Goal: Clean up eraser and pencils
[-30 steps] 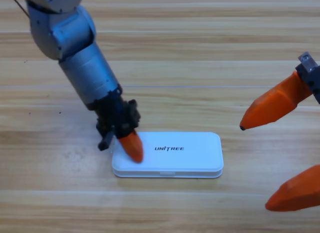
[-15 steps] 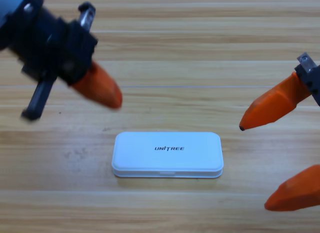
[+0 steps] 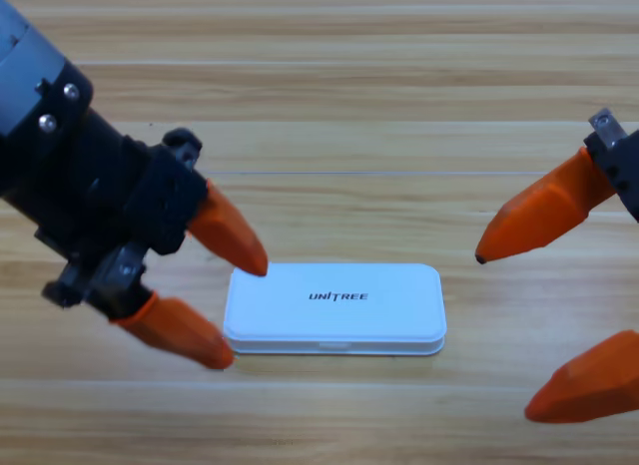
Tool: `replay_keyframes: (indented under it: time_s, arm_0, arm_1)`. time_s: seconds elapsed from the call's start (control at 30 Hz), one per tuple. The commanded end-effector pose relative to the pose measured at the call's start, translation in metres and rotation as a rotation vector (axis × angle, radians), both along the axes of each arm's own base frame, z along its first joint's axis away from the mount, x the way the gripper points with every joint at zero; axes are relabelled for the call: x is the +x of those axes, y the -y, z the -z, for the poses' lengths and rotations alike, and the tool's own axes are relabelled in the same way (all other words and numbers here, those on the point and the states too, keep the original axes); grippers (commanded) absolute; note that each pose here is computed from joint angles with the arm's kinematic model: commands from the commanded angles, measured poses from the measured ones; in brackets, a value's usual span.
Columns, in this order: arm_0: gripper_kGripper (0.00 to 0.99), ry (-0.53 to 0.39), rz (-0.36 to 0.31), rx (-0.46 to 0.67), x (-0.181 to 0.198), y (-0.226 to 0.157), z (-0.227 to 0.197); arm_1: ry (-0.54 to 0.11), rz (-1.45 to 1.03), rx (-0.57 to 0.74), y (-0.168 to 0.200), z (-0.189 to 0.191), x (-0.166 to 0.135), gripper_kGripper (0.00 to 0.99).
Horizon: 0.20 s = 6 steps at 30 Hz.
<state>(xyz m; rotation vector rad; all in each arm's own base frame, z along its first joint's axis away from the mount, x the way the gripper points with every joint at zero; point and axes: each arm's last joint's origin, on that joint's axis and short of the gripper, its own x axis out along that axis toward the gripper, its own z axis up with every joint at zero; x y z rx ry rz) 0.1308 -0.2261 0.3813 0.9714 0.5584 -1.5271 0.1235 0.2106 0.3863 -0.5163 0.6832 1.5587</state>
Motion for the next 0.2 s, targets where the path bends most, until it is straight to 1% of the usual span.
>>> replay_keyframes:
  time_s: [0.03, 0.1, 0.13, 0.2]
  arm_0:
    - [0.990, -0.036, -0.002, 0.042, -0.0052, 0.0026, 0.0116]
    - [0.990, -0.042, -0.012, 0.039, -0.0047, 0.0033, 0.0118]
    - [0.990, -0.045, -0.031, 0.041, -0.0037, 0.0043, 0.0124]
    - [0.990, -0.057, -0.045, 0.050, -0.0020, 0.0068, 0.0152]
  arm_1:
    - [-0.040, -0.021, -0.026, -0.0139, 0.0128, 0.0033, 0.988]
    - [-0.041, -0.021, -0.027, -0.0142, 0.0132, 0.0036, 0.988]
    - [-0.040, -0.023, -0.026, -0.0145, 0.0128, 0.0033, 0.988]
    - [-0.042, -0.020, -0.027, -0.0142, 0.0132, 0.0036, 0.988]
